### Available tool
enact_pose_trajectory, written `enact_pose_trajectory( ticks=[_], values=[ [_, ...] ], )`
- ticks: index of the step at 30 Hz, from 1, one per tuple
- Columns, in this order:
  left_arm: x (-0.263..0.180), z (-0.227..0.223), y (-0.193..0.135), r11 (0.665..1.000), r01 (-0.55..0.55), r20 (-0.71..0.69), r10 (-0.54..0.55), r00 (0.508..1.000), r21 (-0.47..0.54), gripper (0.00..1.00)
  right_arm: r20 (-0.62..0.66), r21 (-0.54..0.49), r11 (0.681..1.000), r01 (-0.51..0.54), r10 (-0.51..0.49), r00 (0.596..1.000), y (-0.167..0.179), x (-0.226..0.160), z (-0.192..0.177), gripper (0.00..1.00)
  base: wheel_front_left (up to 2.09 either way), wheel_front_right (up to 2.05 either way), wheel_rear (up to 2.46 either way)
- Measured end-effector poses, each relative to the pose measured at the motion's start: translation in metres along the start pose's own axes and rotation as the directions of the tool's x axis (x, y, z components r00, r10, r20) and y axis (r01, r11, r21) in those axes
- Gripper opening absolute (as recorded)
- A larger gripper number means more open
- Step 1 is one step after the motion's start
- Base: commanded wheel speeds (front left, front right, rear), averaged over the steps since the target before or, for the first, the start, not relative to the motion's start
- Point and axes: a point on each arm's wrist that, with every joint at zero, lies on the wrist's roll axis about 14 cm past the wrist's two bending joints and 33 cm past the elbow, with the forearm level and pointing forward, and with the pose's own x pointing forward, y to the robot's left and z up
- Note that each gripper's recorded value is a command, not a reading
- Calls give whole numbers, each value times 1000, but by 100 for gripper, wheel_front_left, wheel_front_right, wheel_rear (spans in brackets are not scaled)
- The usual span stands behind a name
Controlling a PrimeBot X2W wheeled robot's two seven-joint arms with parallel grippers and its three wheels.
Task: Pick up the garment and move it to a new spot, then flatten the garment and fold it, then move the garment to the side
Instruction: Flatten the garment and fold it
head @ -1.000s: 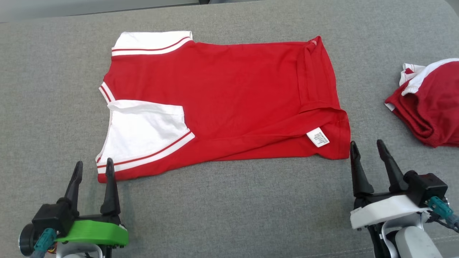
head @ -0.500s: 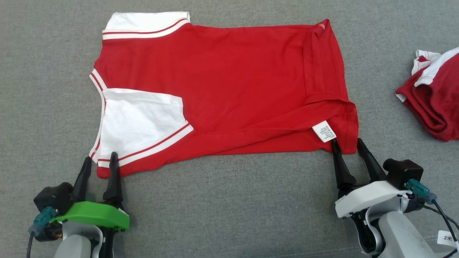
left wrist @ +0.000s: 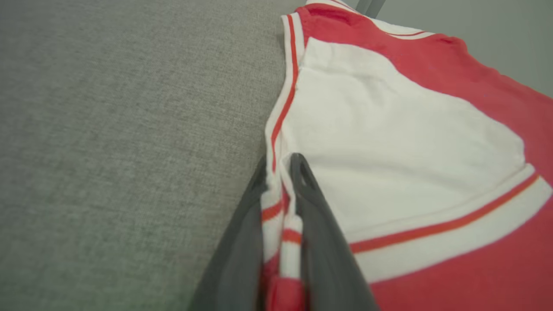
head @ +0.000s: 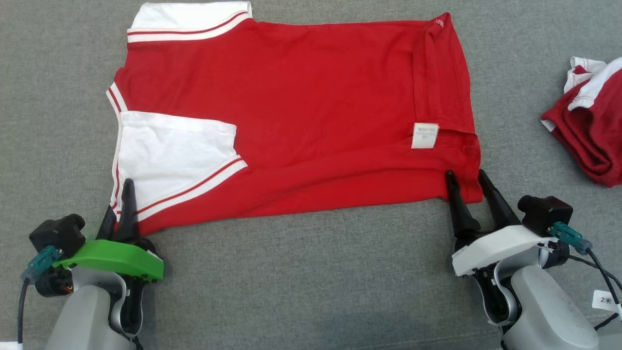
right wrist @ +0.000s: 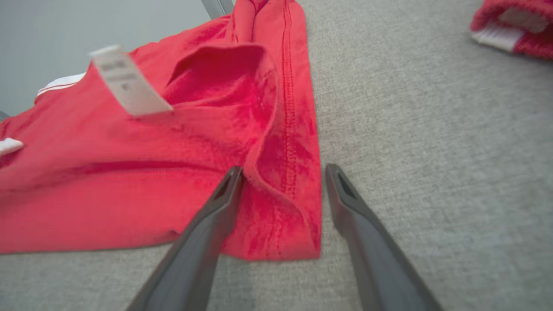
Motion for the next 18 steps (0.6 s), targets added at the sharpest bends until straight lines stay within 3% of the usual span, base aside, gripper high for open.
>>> enact_pose_trajectory(
  ticks=[1,2,12,18],
  values=[
    [1,-1,-1,1000,3,-8,-3,1000,-3,0,-2,0,1000,-3,3,1000,0,0,0,3,0,0,0],
    [1,-2,-1,1000,5,-12,-5,1000,-5,0,-5,4,1000,-7,7,1000,1,1,-1,0,0,0,0],
    [3,5,-4,999,32,-8,-33,999,-8,0,-11,3,998,-58,58,998,8,2,8,0,0,0,0],
    [-10,16,-7,999,41,6,-41,999,7,0,-28,-22,998,-67,66,997,-1,-19,18,0,0,0,0]
  ],
)
